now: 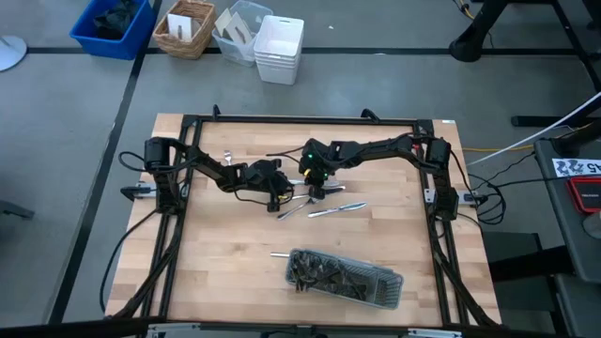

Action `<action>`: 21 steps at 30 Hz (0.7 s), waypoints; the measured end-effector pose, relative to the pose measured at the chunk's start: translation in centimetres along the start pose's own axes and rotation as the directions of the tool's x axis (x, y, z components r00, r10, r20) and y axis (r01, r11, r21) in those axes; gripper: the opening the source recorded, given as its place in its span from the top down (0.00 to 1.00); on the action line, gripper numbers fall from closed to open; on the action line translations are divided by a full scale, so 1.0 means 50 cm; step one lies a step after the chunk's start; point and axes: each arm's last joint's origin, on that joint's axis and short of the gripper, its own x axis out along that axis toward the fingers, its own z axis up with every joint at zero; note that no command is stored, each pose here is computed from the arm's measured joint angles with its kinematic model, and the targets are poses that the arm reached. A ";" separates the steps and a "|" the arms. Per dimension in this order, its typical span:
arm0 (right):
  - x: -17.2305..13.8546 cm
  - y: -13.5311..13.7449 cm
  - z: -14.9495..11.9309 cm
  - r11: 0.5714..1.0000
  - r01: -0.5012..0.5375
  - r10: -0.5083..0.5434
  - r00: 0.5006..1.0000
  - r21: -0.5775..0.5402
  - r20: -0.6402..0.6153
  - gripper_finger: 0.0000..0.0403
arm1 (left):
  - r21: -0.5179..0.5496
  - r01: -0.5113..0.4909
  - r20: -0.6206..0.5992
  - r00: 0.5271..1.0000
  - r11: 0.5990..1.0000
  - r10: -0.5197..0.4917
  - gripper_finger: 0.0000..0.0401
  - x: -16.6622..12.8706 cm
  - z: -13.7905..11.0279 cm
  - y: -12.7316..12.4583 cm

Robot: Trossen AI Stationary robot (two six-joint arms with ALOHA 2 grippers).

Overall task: Sort silverware
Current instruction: Put the knife into the gray silverware rack

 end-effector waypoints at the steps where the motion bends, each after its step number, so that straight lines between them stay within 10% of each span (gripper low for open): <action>1: 0.000 0.000 0.000 1.000 -0.005 0.005 1.000 0.000 0.002 0.89 | 0.000 -0.002 0.005 1.000 1.000 0.002 0.85 0.000 0.001 0.000; 21: 0.000 0.007 0.003 0.995 -0.097 0.097 0.995 -0.004 0.023 0.89 | -0.002 -0.003 0.086 0.996 1.000 0.003 0.85 -0.001 0.021 -0.010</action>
